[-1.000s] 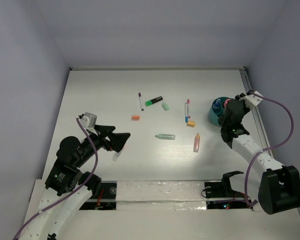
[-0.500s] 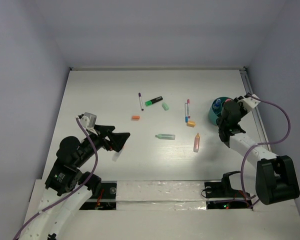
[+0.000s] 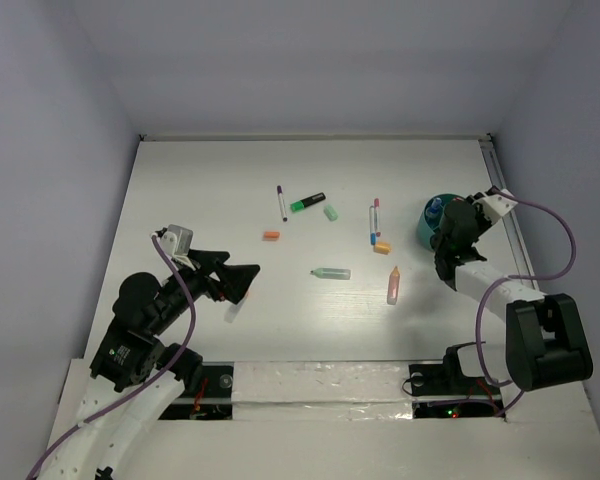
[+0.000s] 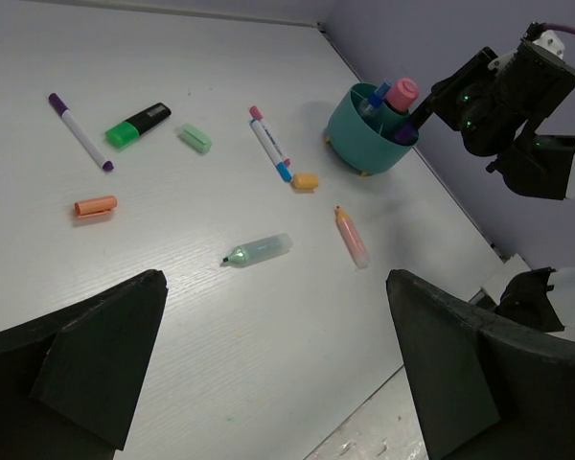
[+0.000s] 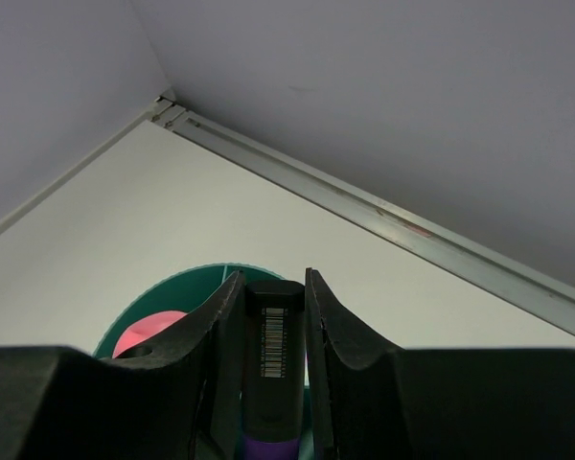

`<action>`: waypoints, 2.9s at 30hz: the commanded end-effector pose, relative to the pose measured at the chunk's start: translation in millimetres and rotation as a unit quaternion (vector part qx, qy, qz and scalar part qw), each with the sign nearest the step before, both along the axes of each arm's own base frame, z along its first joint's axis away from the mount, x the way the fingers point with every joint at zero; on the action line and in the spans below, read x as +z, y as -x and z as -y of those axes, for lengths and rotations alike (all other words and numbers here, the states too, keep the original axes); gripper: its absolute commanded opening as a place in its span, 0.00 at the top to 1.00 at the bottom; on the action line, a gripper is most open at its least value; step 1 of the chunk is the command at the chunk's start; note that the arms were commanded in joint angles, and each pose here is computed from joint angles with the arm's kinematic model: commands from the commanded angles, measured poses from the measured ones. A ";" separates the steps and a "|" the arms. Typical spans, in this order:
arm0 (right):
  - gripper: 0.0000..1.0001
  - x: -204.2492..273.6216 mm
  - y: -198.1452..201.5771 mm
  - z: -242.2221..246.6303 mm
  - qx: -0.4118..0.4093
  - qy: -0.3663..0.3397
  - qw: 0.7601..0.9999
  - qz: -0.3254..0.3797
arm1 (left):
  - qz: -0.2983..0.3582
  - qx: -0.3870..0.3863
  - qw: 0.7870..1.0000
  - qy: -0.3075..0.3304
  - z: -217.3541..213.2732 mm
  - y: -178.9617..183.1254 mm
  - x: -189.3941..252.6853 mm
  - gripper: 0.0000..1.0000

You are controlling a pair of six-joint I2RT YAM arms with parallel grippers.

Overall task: Sort the stationery into containers
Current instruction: Place the pen in the storage box, then pick up the pen from the center of the board.

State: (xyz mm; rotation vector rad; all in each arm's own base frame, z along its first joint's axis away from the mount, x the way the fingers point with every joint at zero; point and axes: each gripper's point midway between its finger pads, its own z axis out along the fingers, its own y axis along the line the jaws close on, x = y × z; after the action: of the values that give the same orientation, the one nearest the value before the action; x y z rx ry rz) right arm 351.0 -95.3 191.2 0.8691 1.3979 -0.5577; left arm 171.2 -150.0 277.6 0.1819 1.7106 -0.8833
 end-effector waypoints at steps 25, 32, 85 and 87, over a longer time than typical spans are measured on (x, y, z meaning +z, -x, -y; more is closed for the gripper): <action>0.94 95.6 -61.9 -247.2 0.648 -0.027 0.760 -0.039 | 0.011 0.008 1.000 0.002 -0.8 -9.4 5.9 0.01; 0.63 -11.1 -78.4 -356.8 0.752 0.039 0.597 -0.275 | 0.014 0.027 1.000 -0.007 -4.3 -21.7 5.7 0.01; 0.96 -144.1 -213.6 -449.4 0.727 0.261 0.541 -0.334 | -0.007 0.082 0.996 -0.020 -25.3 -47.7 -5.0 0.02; 0.99 -107.8 -228.1 -452.6 0.719 0.246 0.586 -0.281 | -0.007 0.082 0.996 -0.020 -25.2 -48.0 -5.7 0.02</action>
State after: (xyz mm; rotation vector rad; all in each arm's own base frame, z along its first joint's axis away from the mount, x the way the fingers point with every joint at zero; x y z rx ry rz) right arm 556.5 352.5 43.8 -1.2709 1.9251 0.1351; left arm 216.8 -125.1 259.8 0.0444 1.7844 -0.7326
